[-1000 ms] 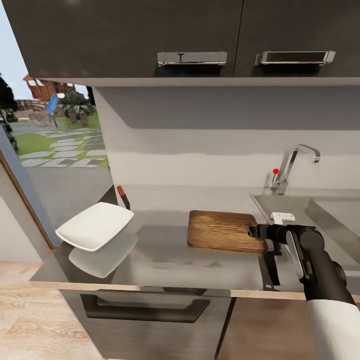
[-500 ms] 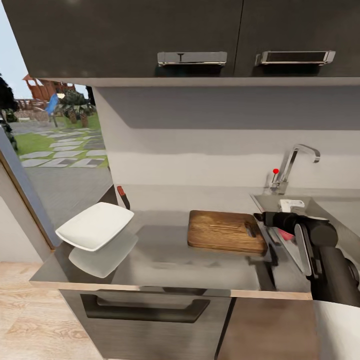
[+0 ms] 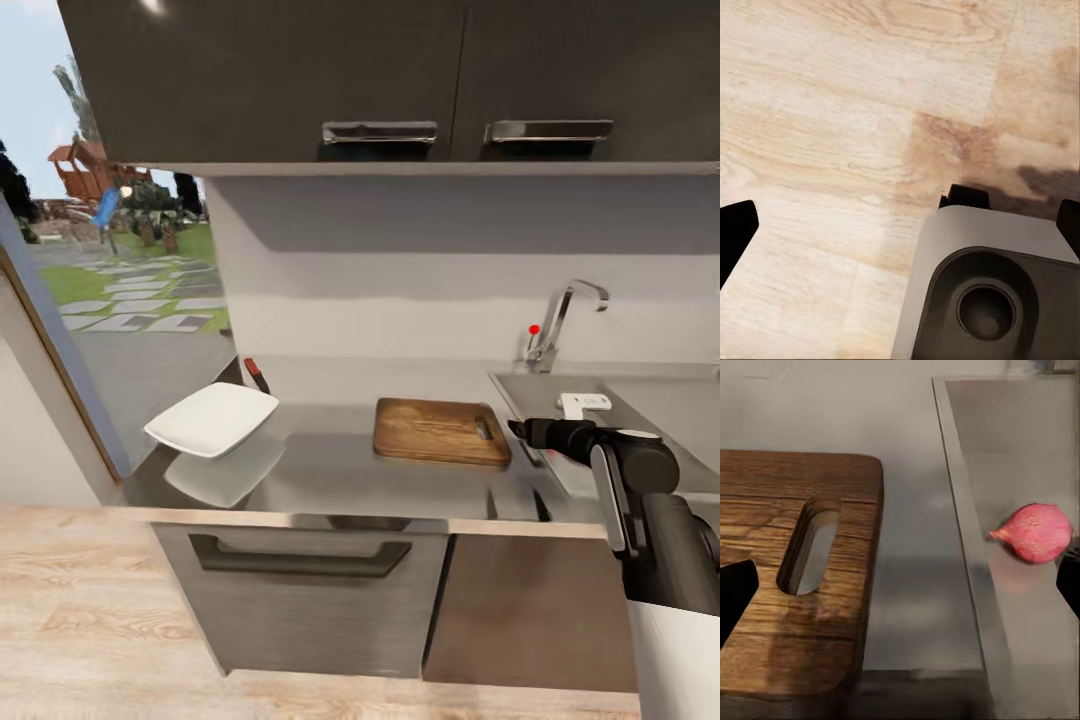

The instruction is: In the kitchen, take the Vidalia onion out of the sink, dice it on the chopping board with the paring knife, put the diced onion into the bowl on the countertop, then place both the paring knife and the chopping board into the sink.

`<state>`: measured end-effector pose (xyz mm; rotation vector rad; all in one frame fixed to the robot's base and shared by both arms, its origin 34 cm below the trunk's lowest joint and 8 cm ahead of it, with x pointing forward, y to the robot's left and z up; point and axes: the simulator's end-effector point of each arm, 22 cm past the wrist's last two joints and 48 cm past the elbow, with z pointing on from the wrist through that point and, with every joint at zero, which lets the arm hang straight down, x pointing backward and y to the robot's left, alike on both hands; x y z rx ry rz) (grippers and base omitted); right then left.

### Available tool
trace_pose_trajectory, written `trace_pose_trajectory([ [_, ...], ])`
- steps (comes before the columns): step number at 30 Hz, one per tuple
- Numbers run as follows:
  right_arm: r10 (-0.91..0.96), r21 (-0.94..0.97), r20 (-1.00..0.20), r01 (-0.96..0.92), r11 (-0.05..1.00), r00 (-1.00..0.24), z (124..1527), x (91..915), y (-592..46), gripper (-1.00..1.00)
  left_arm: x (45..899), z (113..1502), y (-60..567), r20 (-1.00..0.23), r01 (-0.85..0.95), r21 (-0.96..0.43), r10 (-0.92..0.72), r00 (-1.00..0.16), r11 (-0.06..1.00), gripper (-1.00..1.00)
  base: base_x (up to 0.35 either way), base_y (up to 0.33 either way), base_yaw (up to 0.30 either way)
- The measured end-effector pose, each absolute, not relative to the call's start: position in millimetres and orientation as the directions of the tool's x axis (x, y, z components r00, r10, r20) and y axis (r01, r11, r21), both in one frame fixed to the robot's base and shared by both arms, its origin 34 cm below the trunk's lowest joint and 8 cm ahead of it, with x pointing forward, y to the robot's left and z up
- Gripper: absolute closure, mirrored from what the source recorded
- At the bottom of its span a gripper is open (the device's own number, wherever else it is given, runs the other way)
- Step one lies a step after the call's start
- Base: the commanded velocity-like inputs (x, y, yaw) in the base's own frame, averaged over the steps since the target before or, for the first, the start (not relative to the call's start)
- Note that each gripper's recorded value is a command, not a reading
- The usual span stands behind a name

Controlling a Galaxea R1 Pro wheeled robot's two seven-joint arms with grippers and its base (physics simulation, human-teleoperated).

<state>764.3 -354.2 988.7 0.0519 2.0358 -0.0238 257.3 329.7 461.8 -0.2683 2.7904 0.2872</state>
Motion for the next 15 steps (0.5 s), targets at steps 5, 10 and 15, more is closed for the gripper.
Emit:
trace_pose_trajectory([
  [5,0.027,0.006,-0.893,0.047,0.999,-0.448,988.7,764.3,-353.8,-1.0,257.3,461.8,329.7,-0.334,-0.216,0.166,-0.151,-0.93,0.962,-1.0,-0.338,0.0,0.0],
  [10,0.027,0.007,-0.894,0.046,0.999,-0.448,988.7,764.4,-353.3,-1.0,255.3,461.3,329.8,-0.33,-0.216,0.167,-0.151,-0.932,0.962,-1.0,-0.338,0.0,0.0],
  [15,0.028,0.008,-0.893,0.046,0.999,-0.449,988.2,764.5,-352.9,-1.0,253.1,460.7,330.3,-0.326,-0.217,0.169,-0.153,-0.933,0.961,-1.0,-0.338,0.0,0.0],
])
